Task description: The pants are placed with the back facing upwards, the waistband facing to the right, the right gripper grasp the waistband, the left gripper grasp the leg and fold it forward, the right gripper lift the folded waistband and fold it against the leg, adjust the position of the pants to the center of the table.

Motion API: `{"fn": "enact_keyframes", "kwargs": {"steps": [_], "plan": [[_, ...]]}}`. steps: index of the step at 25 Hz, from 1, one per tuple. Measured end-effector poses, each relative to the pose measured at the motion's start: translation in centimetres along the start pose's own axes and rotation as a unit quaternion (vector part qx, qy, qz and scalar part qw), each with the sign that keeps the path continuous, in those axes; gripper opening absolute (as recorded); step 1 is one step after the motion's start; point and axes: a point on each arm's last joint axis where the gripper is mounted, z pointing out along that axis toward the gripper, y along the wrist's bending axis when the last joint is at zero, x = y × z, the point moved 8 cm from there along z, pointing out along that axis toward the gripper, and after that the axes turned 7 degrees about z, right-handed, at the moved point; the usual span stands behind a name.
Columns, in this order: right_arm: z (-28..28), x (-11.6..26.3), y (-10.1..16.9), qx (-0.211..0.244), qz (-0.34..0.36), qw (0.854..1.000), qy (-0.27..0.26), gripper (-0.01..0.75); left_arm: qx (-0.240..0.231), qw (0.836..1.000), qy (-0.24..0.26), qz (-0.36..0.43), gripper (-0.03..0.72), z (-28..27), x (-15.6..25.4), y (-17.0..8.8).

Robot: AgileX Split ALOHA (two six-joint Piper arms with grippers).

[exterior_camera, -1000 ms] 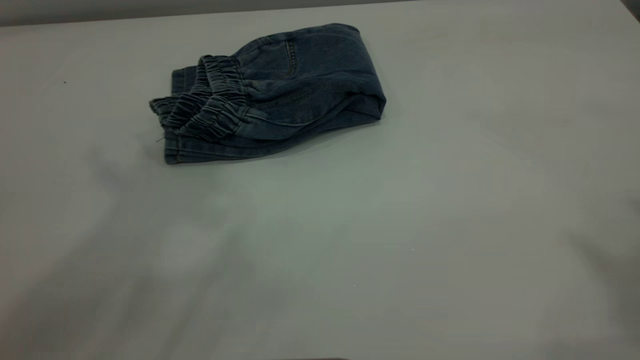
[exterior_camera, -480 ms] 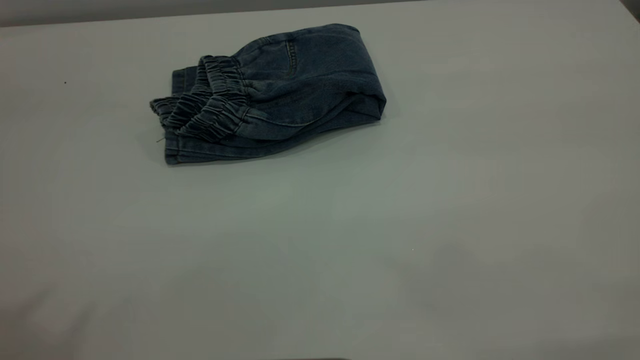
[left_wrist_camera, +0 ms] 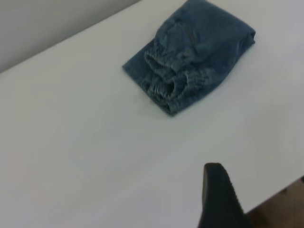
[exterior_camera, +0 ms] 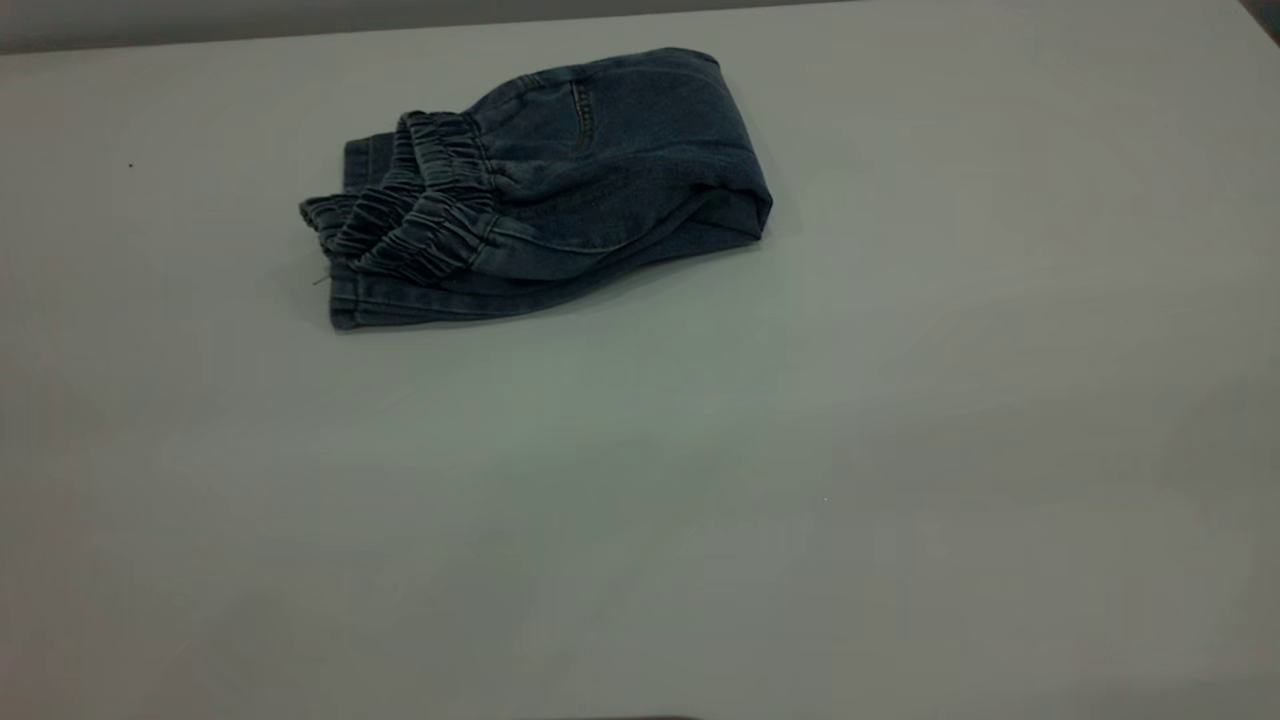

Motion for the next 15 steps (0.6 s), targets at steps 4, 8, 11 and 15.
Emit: {"fn": "enact_keyframes", "kwargs": {"steps": [4, 8, 11, 15], "plan": [[1.2, 3.0, -2.0, 0.038, -0.005, 0.999, 0.019, 0.58, 0.004, 1.0, 0.01, 0.0, 0.379, 0.5, 2.6, -0.8], [2.5, 4.5, -3.7, 0.07, -0.009, 0.997, 0.022, 0.58, 0.013, 0.999, 0.039, 0.001, 0.379, 2.0, 5.1, -1.6], [3.6, 5.5, -4.6, 0.082, -0.006, 0.996, 0.037, 0.58, 0.021, 0.998, 0.066, 0.002, 0.379, 3.2, 6.6, -2.1], [4.9, 6.7, -5.7, 0.095, -0.003, 0.994, 0.052, 0.58, 0.035, 0.995, 0.095, 0.0, 0.379, 4.4, 8.3, -2.9]]}}
